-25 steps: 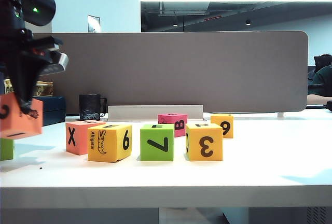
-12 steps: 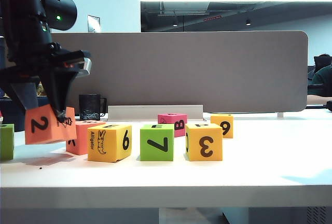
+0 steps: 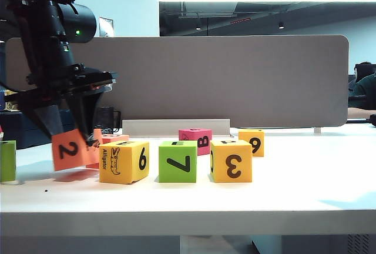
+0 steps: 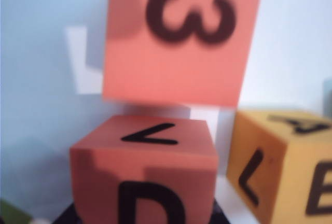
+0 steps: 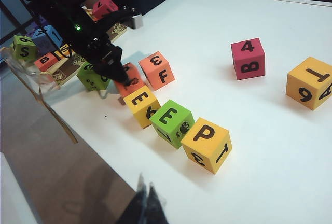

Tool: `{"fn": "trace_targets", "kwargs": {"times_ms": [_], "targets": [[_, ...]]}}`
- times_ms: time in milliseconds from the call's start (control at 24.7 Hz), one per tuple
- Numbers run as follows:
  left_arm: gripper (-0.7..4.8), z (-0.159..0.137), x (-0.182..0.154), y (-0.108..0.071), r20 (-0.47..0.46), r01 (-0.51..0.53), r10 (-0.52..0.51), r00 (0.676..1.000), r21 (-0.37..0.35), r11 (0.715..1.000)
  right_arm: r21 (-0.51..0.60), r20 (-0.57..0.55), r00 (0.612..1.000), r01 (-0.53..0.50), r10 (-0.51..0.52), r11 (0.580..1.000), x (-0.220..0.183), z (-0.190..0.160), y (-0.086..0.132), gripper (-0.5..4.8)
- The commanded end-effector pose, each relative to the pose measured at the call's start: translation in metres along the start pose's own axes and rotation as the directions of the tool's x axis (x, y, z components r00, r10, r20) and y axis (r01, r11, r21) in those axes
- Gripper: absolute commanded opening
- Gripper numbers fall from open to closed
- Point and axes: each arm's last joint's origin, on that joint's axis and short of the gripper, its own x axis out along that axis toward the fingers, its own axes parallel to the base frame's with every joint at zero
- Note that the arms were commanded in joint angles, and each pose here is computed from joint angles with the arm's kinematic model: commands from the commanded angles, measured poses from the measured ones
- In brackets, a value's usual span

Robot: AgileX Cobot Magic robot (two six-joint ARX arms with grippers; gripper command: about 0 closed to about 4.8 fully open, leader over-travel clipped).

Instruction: Select the appropriate blocks from the scattered letter blocks on the table and arrange them in a row to spell out "DEEP".

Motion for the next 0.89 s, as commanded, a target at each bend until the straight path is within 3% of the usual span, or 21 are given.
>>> {"fn": "trace_targets", "kwargs": {"times_ms": [40, 729, 891], "targets": [[1.82, -0.004, -0.001, -0.002, -0.032, 0.007, -0.007, 0.999, -0.017, 1.000, -0.009, 0.011, 1.000, -0.003, 0.003, 1.000, -0.001, 0.002, 0.001, -0.01], [1.89, -0.004, 0.012, -0.001, -0.081, 0.040, -0.045, 0.996, -0.055, 0.998, 0.004, -0.004, 1.000, -0.004, 0.004, 1.000, -0.001, 0.000, 0.001, -0.01], [2.57, -0.004, 0.012, -0.001, -0.085, 0.040, -0.044, 0.995, -0.056, 0.998, 0.004, -0.004, 1.000, -0.004, 0.004, 1.000, -0.001, 0.000, 0.001, -0.01]]}}
